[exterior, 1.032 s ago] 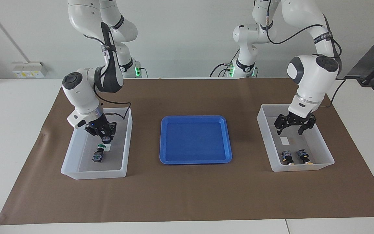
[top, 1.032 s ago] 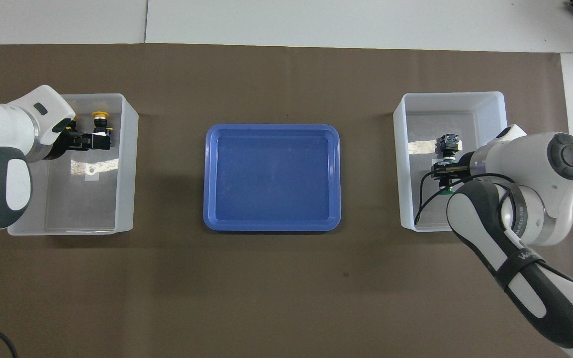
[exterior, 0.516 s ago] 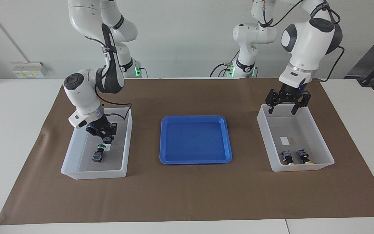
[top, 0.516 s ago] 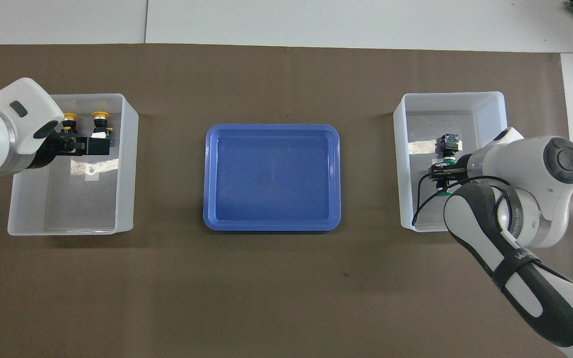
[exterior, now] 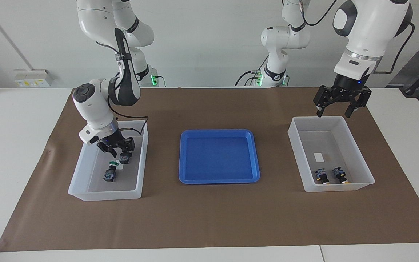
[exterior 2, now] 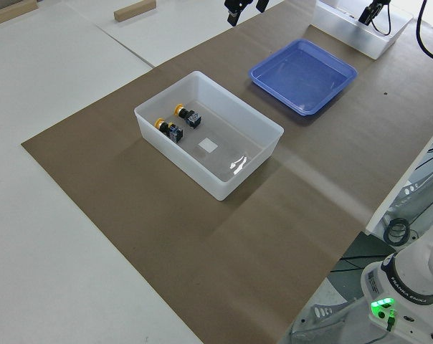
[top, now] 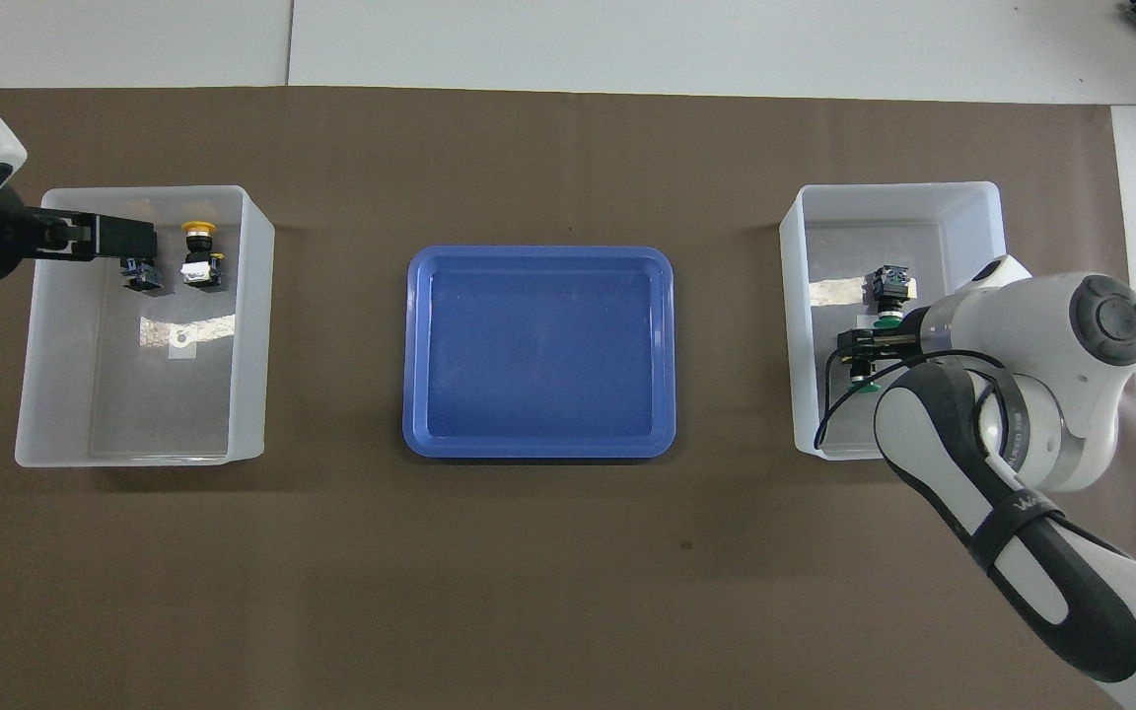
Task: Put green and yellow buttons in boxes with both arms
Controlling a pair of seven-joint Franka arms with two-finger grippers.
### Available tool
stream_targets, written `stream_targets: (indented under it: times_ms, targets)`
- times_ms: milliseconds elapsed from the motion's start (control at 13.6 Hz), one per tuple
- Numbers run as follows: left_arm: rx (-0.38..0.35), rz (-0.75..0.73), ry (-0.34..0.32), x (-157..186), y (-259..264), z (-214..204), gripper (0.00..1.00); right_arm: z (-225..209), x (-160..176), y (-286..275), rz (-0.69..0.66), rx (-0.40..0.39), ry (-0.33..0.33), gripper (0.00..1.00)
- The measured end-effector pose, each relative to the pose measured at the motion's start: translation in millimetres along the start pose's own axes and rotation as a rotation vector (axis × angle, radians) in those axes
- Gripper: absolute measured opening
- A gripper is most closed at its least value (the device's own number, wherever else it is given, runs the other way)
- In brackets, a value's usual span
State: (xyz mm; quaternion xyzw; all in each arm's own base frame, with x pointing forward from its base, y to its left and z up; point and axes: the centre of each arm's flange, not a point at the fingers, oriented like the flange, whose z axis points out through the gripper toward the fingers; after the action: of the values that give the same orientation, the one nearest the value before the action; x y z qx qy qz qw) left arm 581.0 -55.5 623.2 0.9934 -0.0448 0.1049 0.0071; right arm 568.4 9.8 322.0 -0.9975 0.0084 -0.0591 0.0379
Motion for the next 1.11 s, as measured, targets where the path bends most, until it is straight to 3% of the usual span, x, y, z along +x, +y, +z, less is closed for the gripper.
stream_targets:
  times_ms: [74,147,516,1106]
  targets:
    - [0.003,-0.007,-0.02,2,-7,0,1.0,-8,4,-3,-0.005,0.002,0.015,0.96]
    - [0.003,-0.006,-0.044,2,-10,3,1.0,-20,9,-6,-0.011,0.007,0.027,1.0]
    - [0.0,0.007,-0.206,-18,-10,16,1.0,-115,33,-19,0.0,0.007,0.041,1.0]
    - [0.0,0.011,-0.211,-21,-7,11,1.0,-257,39,-12,0.049,-0.094,-0.038,1.0]
